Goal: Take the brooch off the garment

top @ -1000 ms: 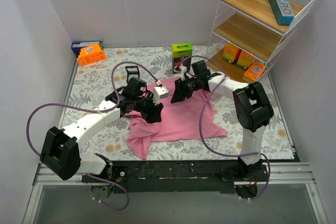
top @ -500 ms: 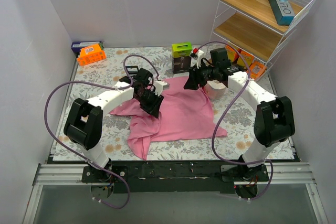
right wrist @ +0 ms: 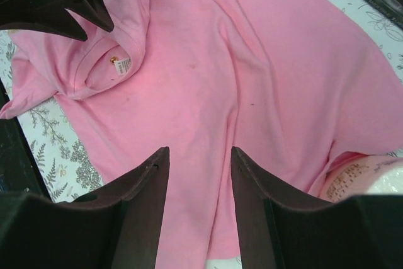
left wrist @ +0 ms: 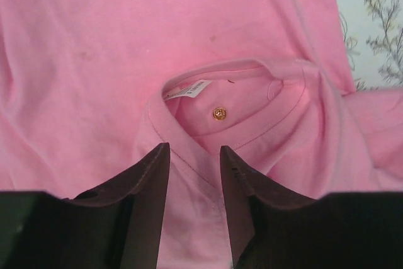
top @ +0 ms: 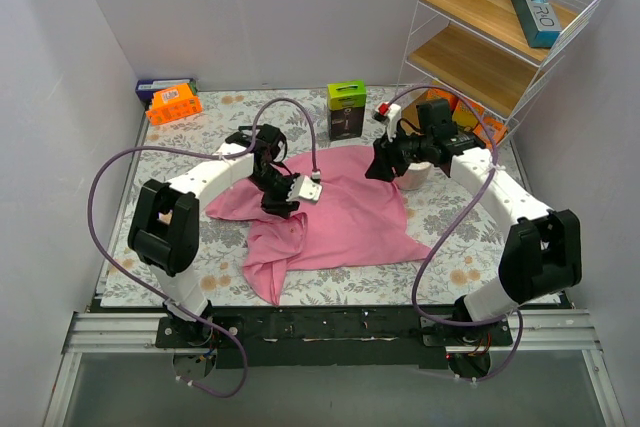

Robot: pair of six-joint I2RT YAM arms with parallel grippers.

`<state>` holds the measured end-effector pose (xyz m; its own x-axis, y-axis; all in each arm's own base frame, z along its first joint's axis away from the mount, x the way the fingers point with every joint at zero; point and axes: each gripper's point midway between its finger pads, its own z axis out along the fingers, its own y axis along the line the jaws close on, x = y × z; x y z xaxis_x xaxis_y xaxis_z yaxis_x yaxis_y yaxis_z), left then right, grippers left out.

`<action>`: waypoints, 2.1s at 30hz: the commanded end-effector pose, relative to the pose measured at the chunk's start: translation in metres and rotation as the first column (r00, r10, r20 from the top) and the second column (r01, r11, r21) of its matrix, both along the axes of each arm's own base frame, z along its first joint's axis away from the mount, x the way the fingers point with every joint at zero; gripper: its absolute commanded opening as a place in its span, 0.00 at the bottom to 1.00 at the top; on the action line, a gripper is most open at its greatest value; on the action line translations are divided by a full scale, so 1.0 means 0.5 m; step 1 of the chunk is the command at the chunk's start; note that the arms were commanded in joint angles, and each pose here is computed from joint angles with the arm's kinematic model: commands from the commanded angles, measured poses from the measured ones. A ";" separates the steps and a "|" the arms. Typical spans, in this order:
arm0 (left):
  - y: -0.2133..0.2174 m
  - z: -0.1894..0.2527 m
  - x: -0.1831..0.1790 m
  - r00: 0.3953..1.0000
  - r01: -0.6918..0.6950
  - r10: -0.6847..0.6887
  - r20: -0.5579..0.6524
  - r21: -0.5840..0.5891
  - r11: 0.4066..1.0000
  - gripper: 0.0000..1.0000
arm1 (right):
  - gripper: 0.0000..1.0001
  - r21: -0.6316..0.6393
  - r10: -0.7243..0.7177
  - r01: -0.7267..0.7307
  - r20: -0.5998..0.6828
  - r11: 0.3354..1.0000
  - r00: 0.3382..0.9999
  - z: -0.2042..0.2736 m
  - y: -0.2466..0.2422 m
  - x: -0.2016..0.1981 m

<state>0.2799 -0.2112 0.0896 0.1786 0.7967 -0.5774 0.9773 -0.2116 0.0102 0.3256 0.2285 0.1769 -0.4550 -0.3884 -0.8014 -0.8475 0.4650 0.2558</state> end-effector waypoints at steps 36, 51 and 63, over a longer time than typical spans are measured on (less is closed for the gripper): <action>-0.014 -0.112 -0.034 0.650 0.721 -0.716 0.253 0.091 0.687 0.21 | 0.48 0.014 -0.117 0.117 -0.039 0.993 0.992 -0.003 -0.102 -0.018; -0.020 -0.119 -0.039 0.624 0.746 -0.736 0.262 0.081 0.661 0.21 | 0.48 0.011 -0.131 0.132 -0.053 0.991 0.990 -0.013 -0.107 -0.016; -0.026 -0.113 -0.051 0.615 0.754 -0.740 0.273 0.070 0.653 0.18 | 0.48 0.016 -0.133 0.135 -0.062 0.991 0.989 -0.016 -0.107 -0.015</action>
<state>0.2591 -0.2123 0.0223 0.7766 0.4242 -0.4657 0.5493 -0.8179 0.1710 0.3145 0.1728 0.1659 -0.5615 -0.3251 -0.7609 -0.7543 0.5792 0.3092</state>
